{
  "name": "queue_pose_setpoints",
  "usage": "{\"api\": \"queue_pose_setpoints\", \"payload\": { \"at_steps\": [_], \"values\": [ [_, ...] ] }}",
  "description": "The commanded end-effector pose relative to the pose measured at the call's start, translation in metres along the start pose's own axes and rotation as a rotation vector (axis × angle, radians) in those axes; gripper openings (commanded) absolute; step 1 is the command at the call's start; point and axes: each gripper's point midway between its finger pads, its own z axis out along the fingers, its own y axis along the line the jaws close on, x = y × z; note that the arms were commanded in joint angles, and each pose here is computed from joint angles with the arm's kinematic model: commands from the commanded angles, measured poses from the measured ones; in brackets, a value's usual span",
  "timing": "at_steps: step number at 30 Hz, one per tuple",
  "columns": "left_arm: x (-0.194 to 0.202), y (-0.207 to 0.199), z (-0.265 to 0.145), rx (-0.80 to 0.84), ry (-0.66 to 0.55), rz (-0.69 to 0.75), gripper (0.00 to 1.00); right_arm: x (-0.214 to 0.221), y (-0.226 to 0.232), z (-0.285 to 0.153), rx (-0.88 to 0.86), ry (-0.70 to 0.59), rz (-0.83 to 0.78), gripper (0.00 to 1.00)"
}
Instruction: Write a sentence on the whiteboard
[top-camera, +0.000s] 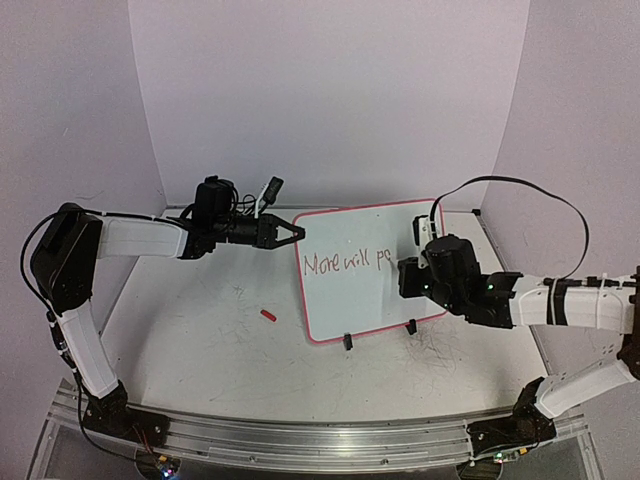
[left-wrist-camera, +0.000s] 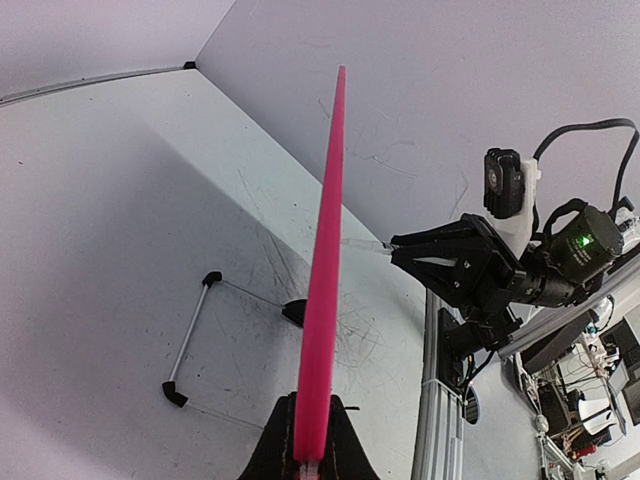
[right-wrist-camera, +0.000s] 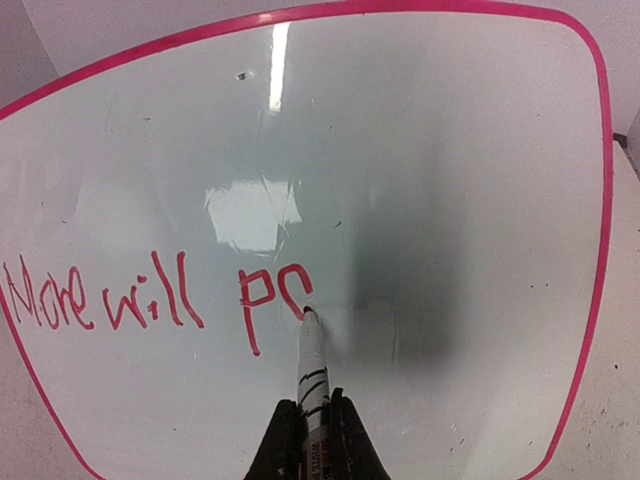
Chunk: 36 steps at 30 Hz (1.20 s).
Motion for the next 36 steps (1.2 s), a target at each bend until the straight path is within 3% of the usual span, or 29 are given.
{"api": "queue_pose_setpoints", "payload": {
  "at_steps": [1, 24, 36],
  "values": [
    [-0.001, -0.007, 0.004, -0.008, 0.013, -0.009, 0.00, -0.031, 0.003, 0.003, 0.022, -0.081, 0.014, 0.00],
    [-0.004, -0.009, 0.002, -0.011, 0.007, -0.002, 0.00, -0.005, -0.006, -0.004, 0.018, -0.016, 0.026, 0.00],
    [-0.003, -0.008, 0.002, -0.012, 0.009, -0.004, 0.00, -0.031, 0.007, -0.018, -0.058, -0.066, 0.046, 0.00]
  ]
}}
